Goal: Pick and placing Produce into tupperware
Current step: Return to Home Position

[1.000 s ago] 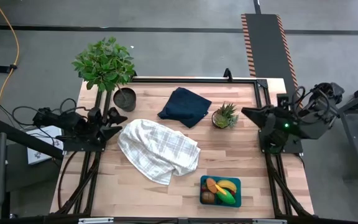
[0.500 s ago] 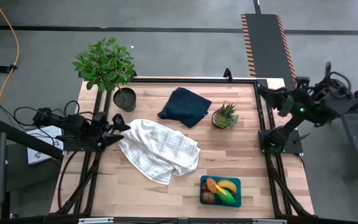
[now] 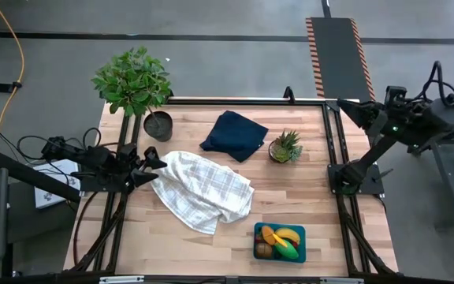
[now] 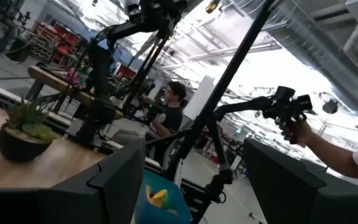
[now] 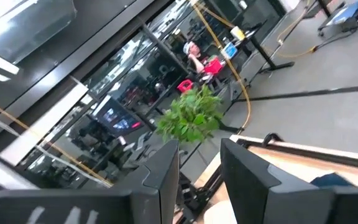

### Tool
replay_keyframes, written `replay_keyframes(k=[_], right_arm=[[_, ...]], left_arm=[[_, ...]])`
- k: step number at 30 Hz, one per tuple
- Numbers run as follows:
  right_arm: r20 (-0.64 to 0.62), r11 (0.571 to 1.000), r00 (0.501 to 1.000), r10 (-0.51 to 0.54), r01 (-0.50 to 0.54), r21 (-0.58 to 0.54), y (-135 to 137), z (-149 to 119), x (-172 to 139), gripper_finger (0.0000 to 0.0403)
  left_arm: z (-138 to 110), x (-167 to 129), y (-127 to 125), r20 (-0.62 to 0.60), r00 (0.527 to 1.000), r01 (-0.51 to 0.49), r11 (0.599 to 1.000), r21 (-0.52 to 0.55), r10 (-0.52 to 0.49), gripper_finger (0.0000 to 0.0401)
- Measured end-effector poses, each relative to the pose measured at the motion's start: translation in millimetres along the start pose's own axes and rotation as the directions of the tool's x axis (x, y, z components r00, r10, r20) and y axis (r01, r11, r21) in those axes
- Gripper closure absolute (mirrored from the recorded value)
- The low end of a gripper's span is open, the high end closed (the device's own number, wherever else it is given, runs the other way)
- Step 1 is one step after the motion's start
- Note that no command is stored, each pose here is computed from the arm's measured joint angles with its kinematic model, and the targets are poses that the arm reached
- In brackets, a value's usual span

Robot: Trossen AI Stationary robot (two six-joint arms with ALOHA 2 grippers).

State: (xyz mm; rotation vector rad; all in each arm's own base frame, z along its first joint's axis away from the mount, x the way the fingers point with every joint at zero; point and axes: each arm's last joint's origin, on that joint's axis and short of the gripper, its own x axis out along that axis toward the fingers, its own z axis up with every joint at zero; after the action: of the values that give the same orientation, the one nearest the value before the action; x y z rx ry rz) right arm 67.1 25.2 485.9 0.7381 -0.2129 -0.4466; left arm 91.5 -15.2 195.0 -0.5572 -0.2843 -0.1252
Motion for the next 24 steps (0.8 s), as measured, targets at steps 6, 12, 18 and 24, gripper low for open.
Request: replay_keyframes(k=[6, 12, 18, 24], right_arm=[[0.013, 1.0, 1.0, -0.009, 0.008, 0.016, -4, 5, -2, 0.0292], [-0.05, 0.973, 0.994, 0.095, -0.104, -0.206, -6, 10, -5, 0.0292], [-0.143, 0.905, 0.941, 0.305, -0.334, -0.263, -24, 30, -18, 0.0292], [-0.269, 0.86, 0.886, 0.378, -0.443, -0.252, -55, 37, -31, 0.0292]], left_arm=[[-4, 0, 2, -0.041, 0.999, -0.026, 1.0, 0.009, 0.026, 0.0141], [-10, -1, 6, -0.099, 0.993, -0.057, 0.998, 0.022, 0.059, 0.0141], [-16, -2, 9, -0.163, 0.982, -0.091, 0.995, 0.04, 0.096, 0.0141], [-19, -3, 11, -0.193, 0.974, -0.108, 0.993, 0.049, 0.116, 0.0141]])
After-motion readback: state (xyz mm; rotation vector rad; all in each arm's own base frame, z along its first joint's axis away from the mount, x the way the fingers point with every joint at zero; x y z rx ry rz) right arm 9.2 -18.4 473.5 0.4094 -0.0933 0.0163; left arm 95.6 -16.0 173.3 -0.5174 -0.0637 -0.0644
